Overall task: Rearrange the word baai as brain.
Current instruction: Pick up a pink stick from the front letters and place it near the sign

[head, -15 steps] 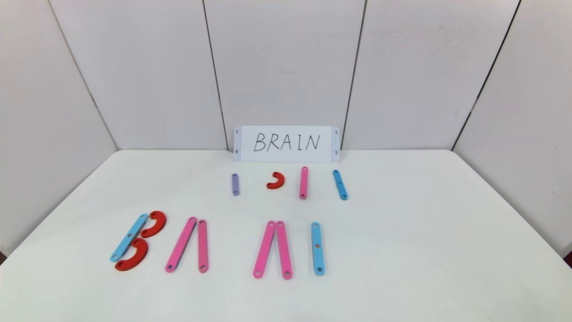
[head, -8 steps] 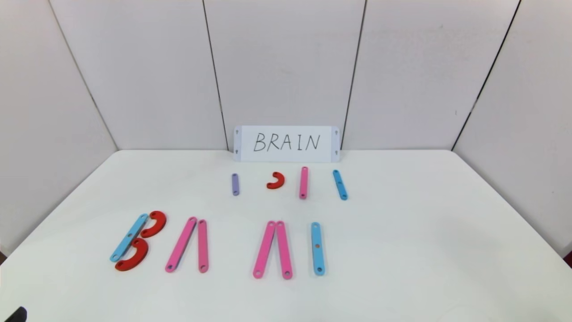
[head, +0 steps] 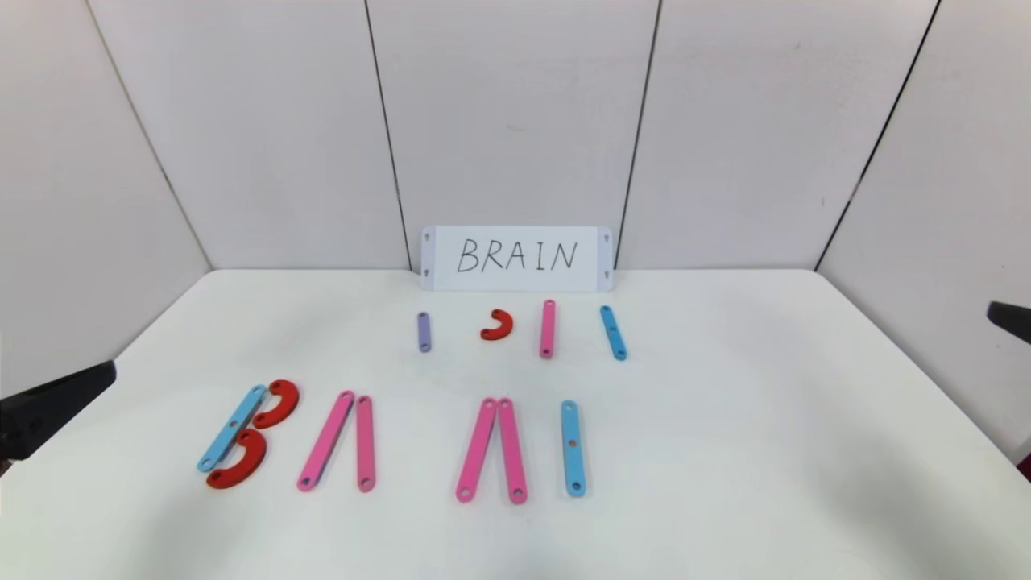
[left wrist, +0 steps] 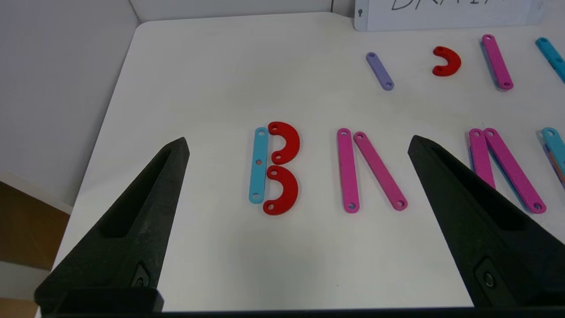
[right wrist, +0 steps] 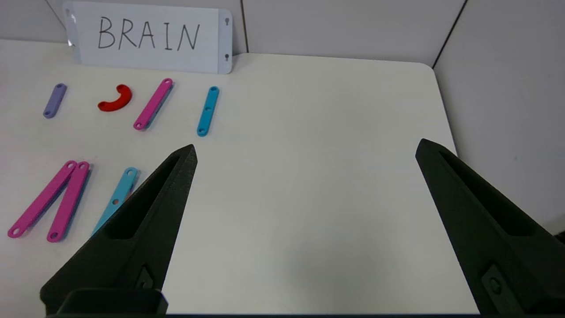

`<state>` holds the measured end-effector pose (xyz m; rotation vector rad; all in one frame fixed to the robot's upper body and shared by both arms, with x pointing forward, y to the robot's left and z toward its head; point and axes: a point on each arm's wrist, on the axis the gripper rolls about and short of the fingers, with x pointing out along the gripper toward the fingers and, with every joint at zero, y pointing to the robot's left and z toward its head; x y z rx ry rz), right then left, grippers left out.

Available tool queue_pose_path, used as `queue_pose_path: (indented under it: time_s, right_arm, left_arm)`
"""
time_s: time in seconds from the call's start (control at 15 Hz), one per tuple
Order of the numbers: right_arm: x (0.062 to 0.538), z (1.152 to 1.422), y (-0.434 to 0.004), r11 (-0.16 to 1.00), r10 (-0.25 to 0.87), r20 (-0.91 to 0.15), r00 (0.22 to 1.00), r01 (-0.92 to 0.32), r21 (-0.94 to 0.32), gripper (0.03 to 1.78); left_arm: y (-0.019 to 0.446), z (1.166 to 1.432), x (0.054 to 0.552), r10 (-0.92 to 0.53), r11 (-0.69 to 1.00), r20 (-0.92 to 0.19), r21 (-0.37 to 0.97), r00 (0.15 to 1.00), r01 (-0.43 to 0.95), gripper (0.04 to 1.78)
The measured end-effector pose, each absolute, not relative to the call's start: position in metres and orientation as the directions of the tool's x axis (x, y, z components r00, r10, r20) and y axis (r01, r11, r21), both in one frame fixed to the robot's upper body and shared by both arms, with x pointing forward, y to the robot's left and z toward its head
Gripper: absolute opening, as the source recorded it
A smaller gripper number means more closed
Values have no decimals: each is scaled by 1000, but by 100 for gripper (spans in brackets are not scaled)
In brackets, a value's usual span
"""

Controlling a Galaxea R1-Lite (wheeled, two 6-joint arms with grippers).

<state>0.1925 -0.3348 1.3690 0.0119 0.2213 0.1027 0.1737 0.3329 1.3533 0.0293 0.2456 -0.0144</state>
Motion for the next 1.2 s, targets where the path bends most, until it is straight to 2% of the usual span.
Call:
queue_pose_path:
  time_s: [0.2,0.6,0.87,1.2]
  right_arm:
    - [233,1380,-334,989,148,-269,952,-142,39,174]
    - [296,1364,-328,971,239,-401,884,-222,89,174]
    - [323,1346,-316,959,280,-472,836,-262,106,174]
    - [349,1333,-284,928,359,-525,772,-354,114,174]
  left_arm:
    - [331,1362,215,-43,996,-337,59,941,67,174]
    - [319,1367,272,-202,974,-531,-16,823,228,174]
    - [305,1352,302,-227,963,-626,-32,746,267,174]
    - [290,1322,325,-183,966,-725,-8,664,257,174]
